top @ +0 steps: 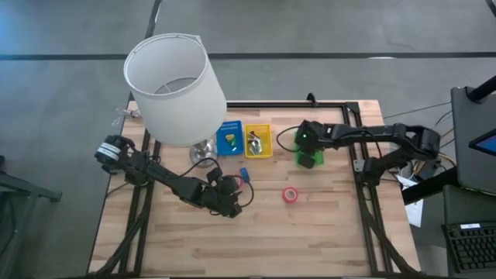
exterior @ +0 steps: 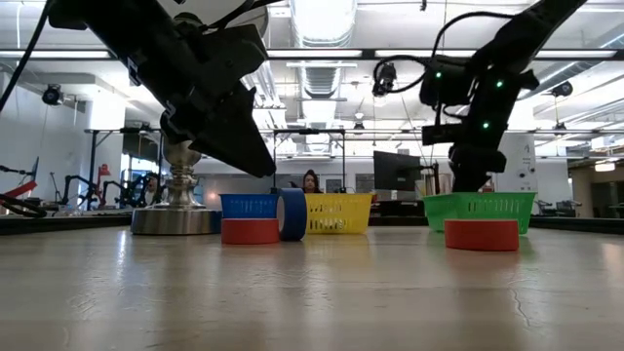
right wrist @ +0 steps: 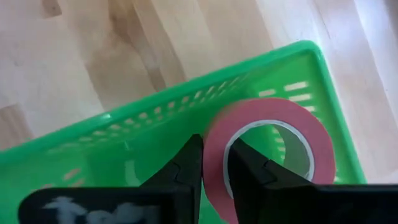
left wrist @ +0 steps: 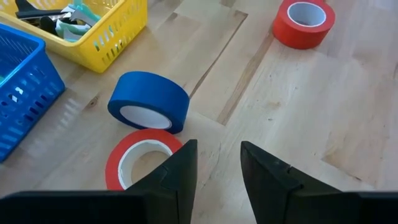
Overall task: Pick and place Stapler, Stapler remover, tape
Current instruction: Put the pink tape into the green bin, then put the right red tape into the green bin
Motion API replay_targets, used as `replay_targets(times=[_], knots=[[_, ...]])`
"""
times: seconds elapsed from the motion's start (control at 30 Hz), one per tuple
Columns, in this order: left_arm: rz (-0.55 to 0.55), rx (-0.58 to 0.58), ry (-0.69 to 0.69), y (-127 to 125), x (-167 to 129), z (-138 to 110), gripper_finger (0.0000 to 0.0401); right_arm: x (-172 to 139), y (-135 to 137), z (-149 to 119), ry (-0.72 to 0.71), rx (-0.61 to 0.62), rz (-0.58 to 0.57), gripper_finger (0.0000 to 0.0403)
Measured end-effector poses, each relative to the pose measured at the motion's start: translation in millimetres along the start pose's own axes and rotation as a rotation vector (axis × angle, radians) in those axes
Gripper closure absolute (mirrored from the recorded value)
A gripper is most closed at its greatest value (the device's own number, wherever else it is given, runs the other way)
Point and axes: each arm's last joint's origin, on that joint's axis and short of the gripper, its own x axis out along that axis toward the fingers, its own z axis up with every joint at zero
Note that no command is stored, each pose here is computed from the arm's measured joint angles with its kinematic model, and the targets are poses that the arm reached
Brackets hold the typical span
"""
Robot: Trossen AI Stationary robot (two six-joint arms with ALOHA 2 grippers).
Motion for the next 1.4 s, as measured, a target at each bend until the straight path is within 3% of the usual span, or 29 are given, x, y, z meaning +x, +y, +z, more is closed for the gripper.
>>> replay_targets(times=[0.43, 0.6, 0.83, 1.13, 1.4], knots=[[-0.003, 0.001, 0.003, -0.1, 0.0, -0.1, 0.0275, 17.9, 2.5, 10.9, 0.081, -0.024, 0.005, 0.0273], [-0.003, 0.000, 0.002, -0.1, 0.0, -0.1, 0.0275, 0.1, 4.4, 15.5, 0.103, -0.047, 0.012, 0.0258], [-0.006, -0.003, -0.001, -0.5, 0.0, 0.4, 0.0275, -44.0, 5.8, 20.0, 0.048, 0.084, 0.023, 0.0246], [-0.006, -0.006, -0.002, -0.5, 0.0, 0.4, 0.0275, -98.5, 62.9, 9.2, -0.175, -0.016, 0.343, 0.0247], [-0.012, -0.014, -0.009, -1.2, 0.0, 1.2, 0.0275, -103.1, 126.7, -13.6, -0.129, -0.126, 0.474, 0.0248]])
